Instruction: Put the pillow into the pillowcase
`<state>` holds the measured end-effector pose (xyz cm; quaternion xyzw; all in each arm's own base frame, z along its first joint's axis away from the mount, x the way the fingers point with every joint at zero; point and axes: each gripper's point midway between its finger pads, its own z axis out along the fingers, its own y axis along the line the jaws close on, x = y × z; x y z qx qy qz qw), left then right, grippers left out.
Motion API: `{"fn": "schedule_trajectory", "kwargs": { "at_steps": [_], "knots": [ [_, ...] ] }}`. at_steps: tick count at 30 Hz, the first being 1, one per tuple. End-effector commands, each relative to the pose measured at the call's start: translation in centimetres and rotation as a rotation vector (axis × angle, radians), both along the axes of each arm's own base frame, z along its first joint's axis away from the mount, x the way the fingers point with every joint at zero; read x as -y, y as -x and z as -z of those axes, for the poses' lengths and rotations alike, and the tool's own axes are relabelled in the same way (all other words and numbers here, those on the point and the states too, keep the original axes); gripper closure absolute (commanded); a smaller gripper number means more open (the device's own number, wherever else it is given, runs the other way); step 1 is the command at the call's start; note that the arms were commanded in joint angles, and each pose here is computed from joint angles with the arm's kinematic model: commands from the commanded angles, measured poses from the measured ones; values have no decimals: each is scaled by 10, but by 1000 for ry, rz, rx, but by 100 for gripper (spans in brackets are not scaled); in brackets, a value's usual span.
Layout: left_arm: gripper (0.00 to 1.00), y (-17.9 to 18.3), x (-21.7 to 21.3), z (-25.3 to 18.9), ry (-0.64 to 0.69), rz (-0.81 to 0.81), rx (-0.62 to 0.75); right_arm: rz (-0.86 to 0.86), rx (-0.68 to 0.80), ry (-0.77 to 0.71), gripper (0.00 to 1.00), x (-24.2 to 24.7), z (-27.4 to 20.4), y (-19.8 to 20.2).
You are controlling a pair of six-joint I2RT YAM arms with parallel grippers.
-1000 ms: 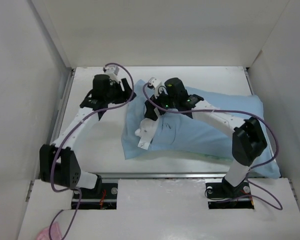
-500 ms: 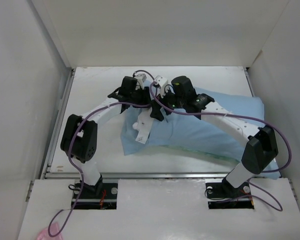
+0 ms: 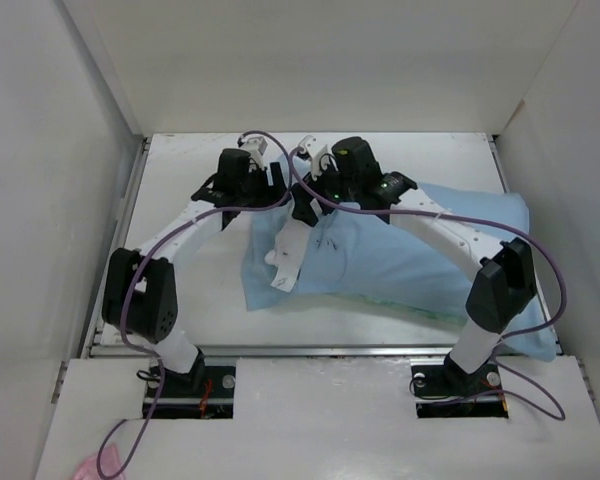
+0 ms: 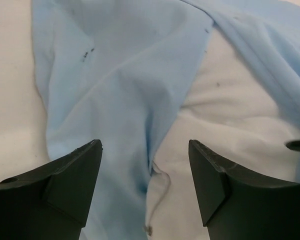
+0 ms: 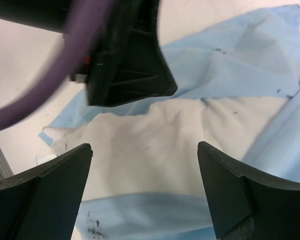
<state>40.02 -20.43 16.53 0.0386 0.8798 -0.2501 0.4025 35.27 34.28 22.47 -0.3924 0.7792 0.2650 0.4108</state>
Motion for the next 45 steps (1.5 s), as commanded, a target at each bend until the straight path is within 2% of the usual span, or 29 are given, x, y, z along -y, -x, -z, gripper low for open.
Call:
{"fn": "schedule_trajectory", "kwargs": {
  "at_steps": [1, 3, 8, 9, 10, 13, 16, 18, 19, 20, 22, 23, 25, 26, 28, 30, 32, 35, 38, 39, 40, 42, 45],
  "knots": [
    [33, -27, 8, -3, -6, 24, 25, 18, 31, 3, 9, -3, -11, -12],
    [33, -37, 12, 17, -30, 48, -9, 13, 32, 12, 9, -4, -10, -14],
    [33, -56, 31, 33, -30, 101, -34, 31, 42, 19, 9, -5, -10, -22],
    [36, -57, 34, 37, -24, 112, -44, 41, 40, 30, 9, -5, -8, -24],
    [48, -58, 39, 48, -31, 121, -62, 41, 40, 30, 10, -5, -8, -24],
    [100, -68, 37, 49, -42, 86, -61, 49, 27, 48, 13, -5, 1, -27],
    [100, -71, 35, 35, -31, 60, -22, 80, 40, 63, 19, -7, 14, -41],
    [100, -73, 28, -1, 3, 26, 59, 108, 49, 66, 21, -10, 26, -52],
    [100, -69, 21, -3, -4, -7, 61, 130, 21, 70, 24, -13, 41, -57],
    [100, -64, 17, -32, 12, -23, 126, 152, 10, 78, 32, -14, 48, -61],
    [100, -60, -1, -44, 6, -94, 175, 219, -6, 114, 38, -8, 66, -71],
    [100, -56, -5, -50, 7, -104, 190, 261, -20, 106, 59, -2, 66, -76],
    [100, -49, -22, -77, 24, -153, 242, 346, -67, 135, 91, 18, 87, -82],
    [100, -44, -26, -75, 17, -164, 239, 400, -81, 105, 100, 24, 84, -84],
    [100, -39, -33, -95, 35, -177, 286, 507, -112, 127, 100, 55, 96, -87],
    [100, -38, -40, -94, 39, -201, 281, 572, -111, 92, 100, 74, 83, -86],
    [100, -31, -40, -106, 52, -189, 298, 652, -113, 125, 100, 101, 90, -82],
    [100, -16, -29, -120, 90, -101, 326, 687, -69, 88, 100, 103, 77, -88],
    [100, -1, -17, -122, 135, -21, 313, 801, -51, 47, 100, 102, 81, -114],
    [100, 1, -15, -118, 138, -7, 302, 854, -16, 12, 100, 96, 66, -128],
    [100, 6, -14, -114, 154, -4, 284, 928, -33, 3, 100, 97, 79, -138],
    [100, 15, -12, -115, 165, 0, 282, 1052, -1, -37, 100, 100, 67, -154],
    [100, 26, -21, -105, 160, -40, 262, 1140, 0, -108, 100, 108, 63, -169]
  ]
}}
